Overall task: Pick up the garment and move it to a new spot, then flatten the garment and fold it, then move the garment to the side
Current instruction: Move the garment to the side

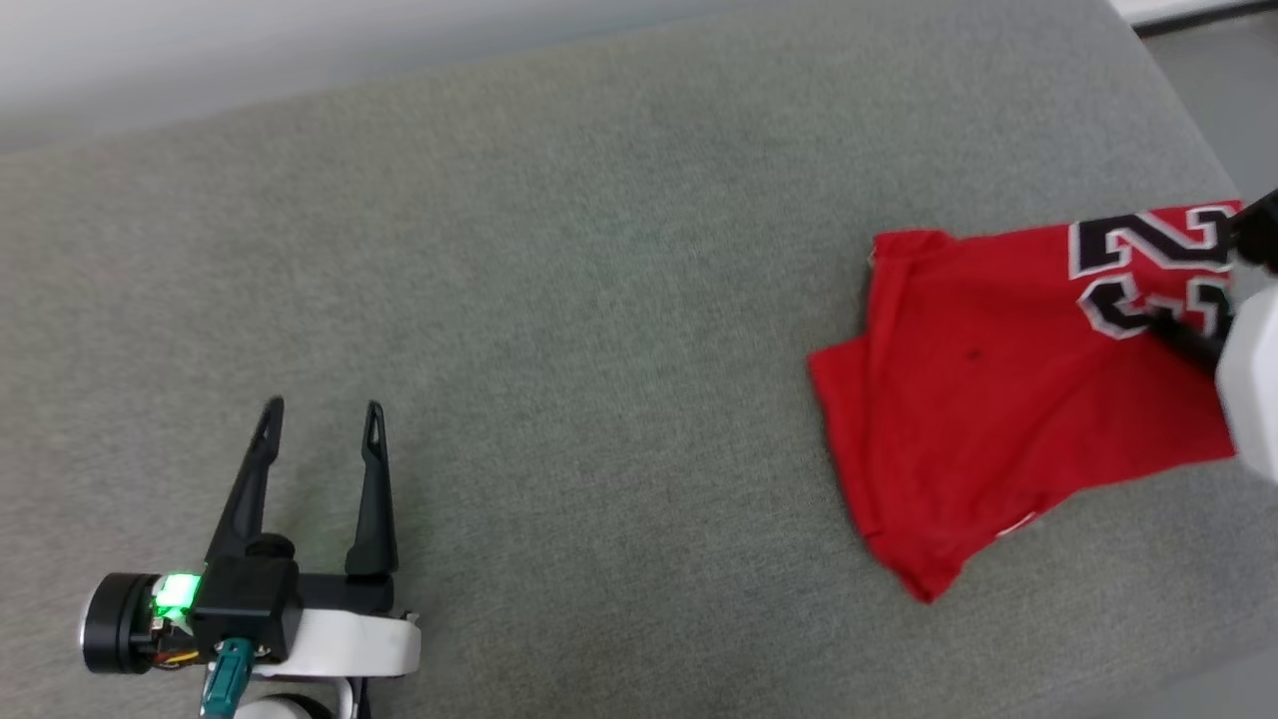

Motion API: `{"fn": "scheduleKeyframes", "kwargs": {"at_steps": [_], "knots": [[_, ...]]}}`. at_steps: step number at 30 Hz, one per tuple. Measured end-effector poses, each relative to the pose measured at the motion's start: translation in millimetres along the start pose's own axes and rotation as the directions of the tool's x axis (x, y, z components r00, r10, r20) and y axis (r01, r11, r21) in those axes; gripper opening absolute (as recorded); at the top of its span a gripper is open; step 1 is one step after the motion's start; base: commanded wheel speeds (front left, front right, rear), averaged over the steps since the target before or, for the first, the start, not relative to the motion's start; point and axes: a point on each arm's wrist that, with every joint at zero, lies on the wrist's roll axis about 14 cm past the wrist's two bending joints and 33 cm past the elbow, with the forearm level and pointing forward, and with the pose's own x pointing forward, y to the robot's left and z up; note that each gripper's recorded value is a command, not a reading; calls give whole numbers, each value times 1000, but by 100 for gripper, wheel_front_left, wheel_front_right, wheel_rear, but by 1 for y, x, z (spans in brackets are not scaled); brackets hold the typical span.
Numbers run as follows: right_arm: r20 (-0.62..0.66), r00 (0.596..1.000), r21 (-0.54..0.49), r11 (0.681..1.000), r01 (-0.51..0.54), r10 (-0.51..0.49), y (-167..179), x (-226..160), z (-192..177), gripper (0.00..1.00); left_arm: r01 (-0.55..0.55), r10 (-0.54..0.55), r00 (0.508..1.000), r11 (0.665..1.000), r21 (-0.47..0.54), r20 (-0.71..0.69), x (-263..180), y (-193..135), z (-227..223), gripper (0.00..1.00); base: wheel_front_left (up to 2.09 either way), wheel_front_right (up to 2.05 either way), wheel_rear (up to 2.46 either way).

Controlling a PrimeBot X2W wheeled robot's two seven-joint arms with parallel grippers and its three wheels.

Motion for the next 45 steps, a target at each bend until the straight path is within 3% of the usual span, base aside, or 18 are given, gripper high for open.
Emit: {"fn": "scheduleKeyframes", "kwargs": {"at_steps": [5,12,16,20,21,22,23,28,31,35,39,45], "knots": [[-74,983,29,985,169,-167,-62,16,-20,0,36,-36,999,999,-7,-21,19,-3,-23,100,0,0,0],[-157,925,47,933,356,-345,-130,33,-39,0,30,-31,998,999,-18,-45,34,6,-52,100,0,0,0],[-192,902,7,919,395,-386,-142,45,-48,0,13,-14,998,1000,-21,-63,34,10,-63,100,0,0,0],[-206,903,58,917,395,-376,-138,59,-56,0,-7,6,998,1000,-18,-62,34,16,-62,100,0,0,0],[-206,901,62,914,401,-381,-138,59,-57,40,-10,9,998,1000,-17,-60,33,16,-61,100,0,0,0],[-203,898,62,910,410,-391,-140,58,-58,89,-13,12,998,1000,-16,-57,33,16,-58,100,0,0,0],[-198,894,58,906,420,-402,-142,55,-58,100,-19,18,998,1000,-15,-53,32,17,-56,100,0,0,0],[-89,877,-17,881,473,-473,-156,34,-37,100,-48,47,998,999,-20,-31,23,19,-36,100,0,0,0],[91,849,-79,846,527,-521,-168,11,-1,100,-74,73,997,997,-22,-17,12,22,-21,100,0,0,0],[354,782,-54,823,565,-513,-164,-17,56,100,-116,116,993,993,-24,-9,-9,27,-3,100,0,0,0],[611,654,-9,821,570,-447,-140,-46,111,100,-158,159,987,987,-16,4,-31,35,12,100,0,0,0],[807,496,49,874,483,-319,-77,-57,154,100,-226,226,974,974,-4,27,-59,49,30,100,0,0,0]]}}
